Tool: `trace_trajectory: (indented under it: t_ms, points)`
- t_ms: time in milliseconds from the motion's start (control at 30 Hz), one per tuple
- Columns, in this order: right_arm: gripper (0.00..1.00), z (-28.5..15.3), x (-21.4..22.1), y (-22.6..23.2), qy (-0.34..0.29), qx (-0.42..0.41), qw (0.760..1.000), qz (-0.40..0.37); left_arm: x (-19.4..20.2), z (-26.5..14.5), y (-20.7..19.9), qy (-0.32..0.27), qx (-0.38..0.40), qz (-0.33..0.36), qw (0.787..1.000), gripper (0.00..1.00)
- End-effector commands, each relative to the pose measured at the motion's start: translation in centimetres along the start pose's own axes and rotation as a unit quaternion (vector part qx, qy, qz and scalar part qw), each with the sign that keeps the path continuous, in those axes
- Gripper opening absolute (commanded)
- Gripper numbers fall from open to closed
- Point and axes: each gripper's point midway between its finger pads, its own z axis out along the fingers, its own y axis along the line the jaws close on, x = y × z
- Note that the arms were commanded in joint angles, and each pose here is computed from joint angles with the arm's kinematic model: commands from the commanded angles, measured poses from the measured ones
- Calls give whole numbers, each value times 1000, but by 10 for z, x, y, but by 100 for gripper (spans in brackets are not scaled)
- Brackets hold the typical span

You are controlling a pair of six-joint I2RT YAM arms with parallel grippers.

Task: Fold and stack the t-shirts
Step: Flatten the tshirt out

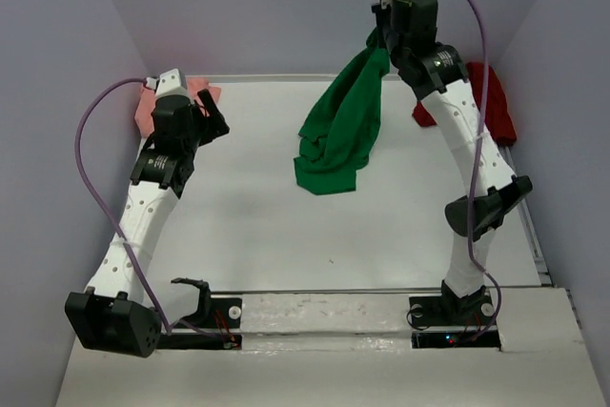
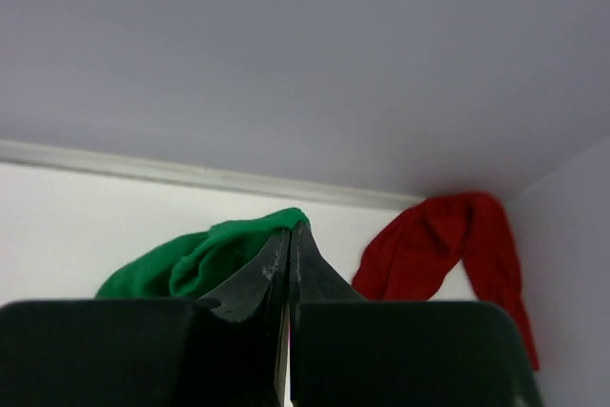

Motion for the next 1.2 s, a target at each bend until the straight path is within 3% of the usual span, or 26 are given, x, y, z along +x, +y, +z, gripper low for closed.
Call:
trace_trajectory:
  t_ms: [0,200,400,567,700,800,900,967,1167]
  points:
    - [0,-69,-97,-69,-111,60,992,-31,-9,-8,5,-26,-4,2,1000,85]
    - [0,-141,-154,-128,-195,115,974,-28,-5,-6,15,-23,-28,12,999,85]
    - [0,-194,-178,-175,-235,179,954,-39,-5,8,14,-18,-37,13,999,85]
    - [0,-220,-182,-196,-249,210,945,-39,-47,20,23,-60,-98,0,993,85]
    - [0,-220,-186,-190,-265,189,945,-28,-78,25,32,-74,-158,10,985,85]
    - [0,-193,-184,-147,-261,118,958,-23,-98,21,55,-93,-225,14,970,85]
    - [0,-172,-183,-87,-256,53,965,-38,-104,21,78,-98,-217,-7,971,85]
    - [0,-170,-186,-22,-263,-12,964,-47,-106,18,90,-97,-217,-21,971,85]
    - [0,-225,-196,107,-305,-130,941,-68,-112,15,112,-106,-236,-25,966,85]
